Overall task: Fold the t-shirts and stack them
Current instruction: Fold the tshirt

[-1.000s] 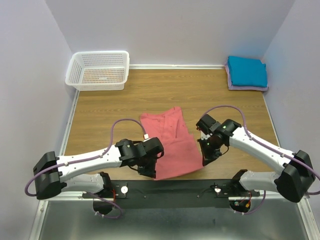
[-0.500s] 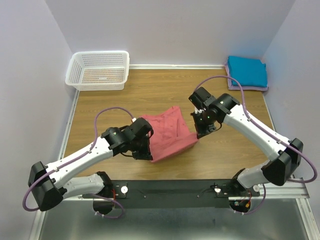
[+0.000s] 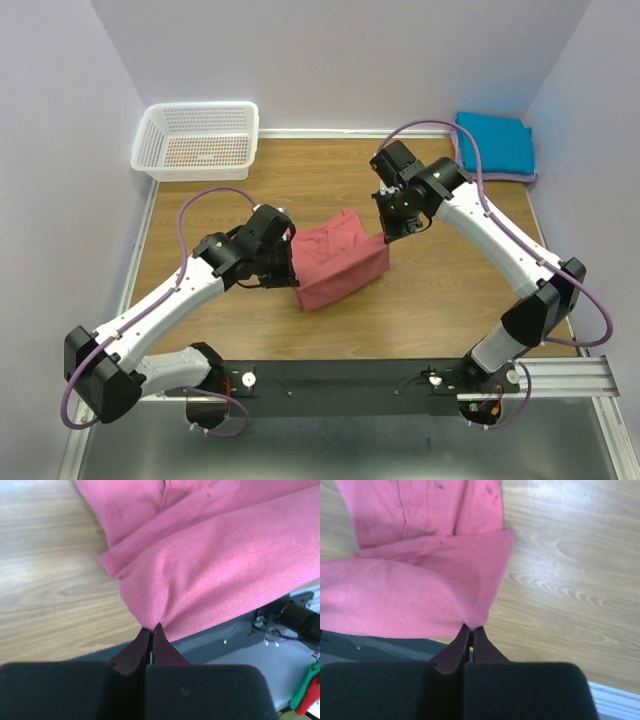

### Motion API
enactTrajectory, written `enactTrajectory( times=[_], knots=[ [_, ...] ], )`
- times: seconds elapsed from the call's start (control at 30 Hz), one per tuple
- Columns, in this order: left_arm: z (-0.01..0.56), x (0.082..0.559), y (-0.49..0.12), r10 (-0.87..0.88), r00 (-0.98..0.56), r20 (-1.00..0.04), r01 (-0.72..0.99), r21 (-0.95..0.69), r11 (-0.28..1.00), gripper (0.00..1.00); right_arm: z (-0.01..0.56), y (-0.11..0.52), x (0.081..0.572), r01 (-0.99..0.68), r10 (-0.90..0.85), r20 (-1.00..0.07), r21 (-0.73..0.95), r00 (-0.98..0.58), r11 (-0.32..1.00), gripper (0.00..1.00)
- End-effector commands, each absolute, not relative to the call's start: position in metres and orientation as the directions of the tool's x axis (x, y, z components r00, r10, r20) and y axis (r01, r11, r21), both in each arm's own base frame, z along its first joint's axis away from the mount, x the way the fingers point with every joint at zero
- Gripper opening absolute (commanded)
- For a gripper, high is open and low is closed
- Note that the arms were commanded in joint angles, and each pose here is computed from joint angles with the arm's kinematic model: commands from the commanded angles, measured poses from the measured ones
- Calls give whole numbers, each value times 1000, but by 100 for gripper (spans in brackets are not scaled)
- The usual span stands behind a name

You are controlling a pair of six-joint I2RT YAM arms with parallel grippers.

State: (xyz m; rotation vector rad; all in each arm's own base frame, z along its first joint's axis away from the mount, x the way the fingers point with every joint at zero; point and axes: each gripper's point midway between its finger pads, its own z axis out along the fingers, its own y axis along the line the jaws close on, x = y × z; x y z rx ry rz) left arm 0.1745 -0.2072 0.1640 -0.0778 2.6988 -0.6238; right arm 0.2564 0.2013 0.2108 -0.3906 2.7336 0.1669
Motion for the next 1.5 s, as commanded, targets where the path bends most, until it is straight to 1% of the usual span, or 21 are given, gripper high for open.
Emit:
enactTrajectory(
  times=[0.0, 0.33, 0.5, 0.53, 0.77, 1.03, 1.23, 1.47],
  knots=[
    [169, 199, -201, -127, -901, -414, 59, -409, 911, 0, 219, 210, 286, -299, -245, -449, 51, -859, 953, 1],
    [166, 246, -184, -179, -860, -477, 26, -391, 920, 0, 214, 237, 336, -307, -232, -511, 66, -828, 949, 1],
    [158, 267, -175, -211, -839, -502, -2, -384, 923, 0, 202, 239, 356, -291, -225, -523, 47, -822, 956, 1],
    [159, 276, -173, -224, -824, -520, -8, -386, 923, 0, 196, 237, 361, -281, -219, -518, 43, -827, 959, 1],
    [152, 314, -171, -221, -799, -559, -5, -362, 932, 0, 182, 238, 384, -249, -191, -543, 33, -818, 968, 1],
    [163, 358, -171, -202, -730, -653, 15, -311, 950, 0, 184, 226, 409, -189, -125, -591, 46, -797, 981, 1],
    [150, 385, -174, -185, -718, -671, 14, -280, 960, 0, 169, 214, 426, -152, -80, -589, 75, -804, 985, 1],
    [113, 420, -166, -197, -706, -680, -36, -244, 969, 0, 134, 213, 445, -122, -43, -572, 101, -819, 987, 1]
  ],
)
